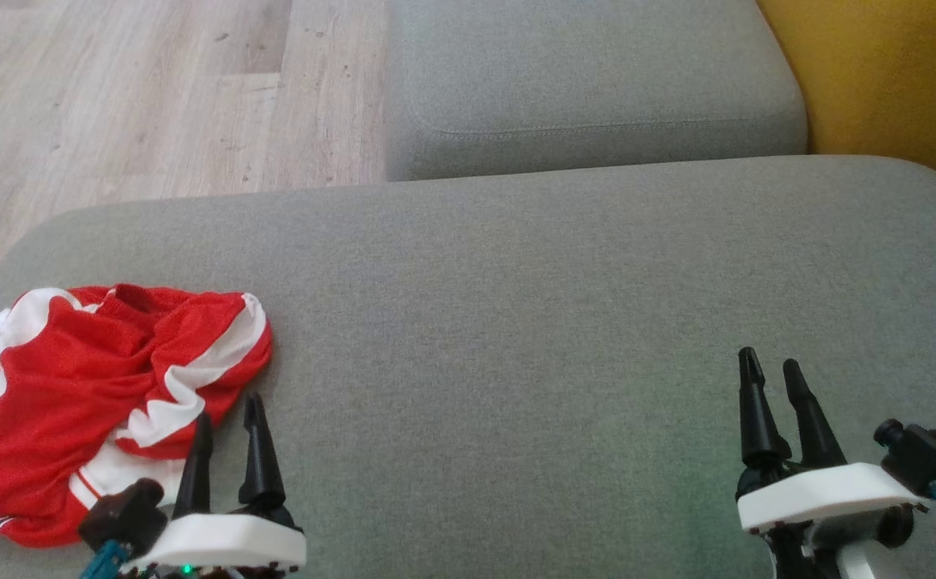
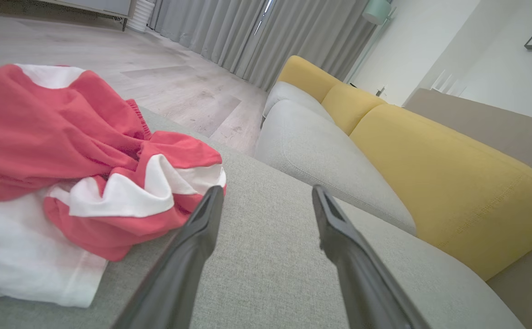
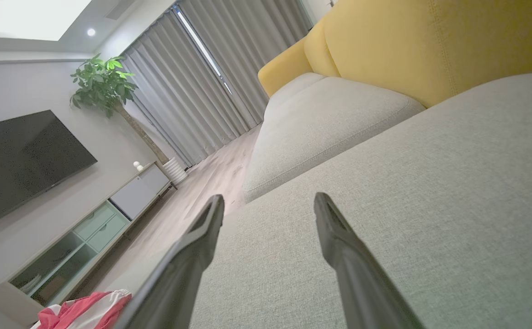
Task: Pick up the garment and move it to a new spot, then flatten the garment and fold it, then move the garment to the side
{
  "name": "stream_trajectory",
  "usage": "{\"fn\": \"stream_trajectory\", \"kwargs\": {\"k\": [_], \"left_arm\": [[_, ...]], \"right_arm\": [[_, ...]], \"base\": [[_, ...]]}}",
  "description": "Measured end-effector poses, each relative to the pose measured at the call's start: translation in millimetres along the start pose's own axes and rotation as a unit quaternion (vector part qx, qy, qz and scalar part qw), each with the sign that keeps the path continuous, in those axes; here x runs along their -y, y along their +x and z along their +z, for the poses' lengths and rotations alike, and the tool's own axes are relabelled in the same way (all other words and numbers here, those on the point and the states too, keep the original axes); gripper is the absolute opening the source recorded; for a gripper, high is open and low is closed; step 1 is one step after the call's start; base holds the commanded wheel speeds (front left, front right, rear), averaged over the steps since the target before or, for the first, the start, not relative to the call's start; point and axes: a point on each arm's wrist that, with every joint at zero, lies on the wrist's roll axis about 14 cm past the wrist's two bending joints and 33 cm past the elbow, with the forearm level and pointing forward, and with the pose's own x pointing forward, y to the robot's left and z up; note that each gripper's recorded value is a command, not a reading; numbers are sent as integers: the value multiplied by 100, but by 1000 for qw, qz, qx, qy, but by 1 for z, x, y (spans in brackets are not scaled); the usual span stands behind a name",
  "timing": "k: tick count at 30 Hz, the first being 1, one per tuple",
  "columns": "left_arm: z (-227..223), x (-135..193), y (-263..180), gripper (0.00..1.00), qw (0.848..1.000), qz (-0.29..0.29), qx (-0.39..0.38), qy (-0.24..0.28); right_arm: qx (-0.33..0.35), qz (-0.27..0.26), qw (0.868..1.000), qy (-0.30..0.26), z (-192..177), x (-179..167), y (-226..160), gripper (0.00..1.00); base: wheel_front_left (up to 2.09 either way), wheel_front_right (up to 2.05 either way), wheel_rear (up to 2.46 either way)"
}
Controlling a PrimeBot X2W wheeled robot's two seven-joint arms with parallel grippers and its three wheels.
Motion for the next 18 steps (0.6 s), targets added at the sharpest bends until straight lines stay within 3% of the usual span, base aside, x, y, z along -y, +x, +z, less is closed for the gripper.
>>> {"fn": "stream_trajectory", "kwargs": {"k": [18], "left_arm": [[4, 8, -8, 100, 993, -9, 26, 111]], "right_arm": [[5, 9, 993, -115, -1, 0, -8, 100]], "base": [[0, 0, 0]]}}
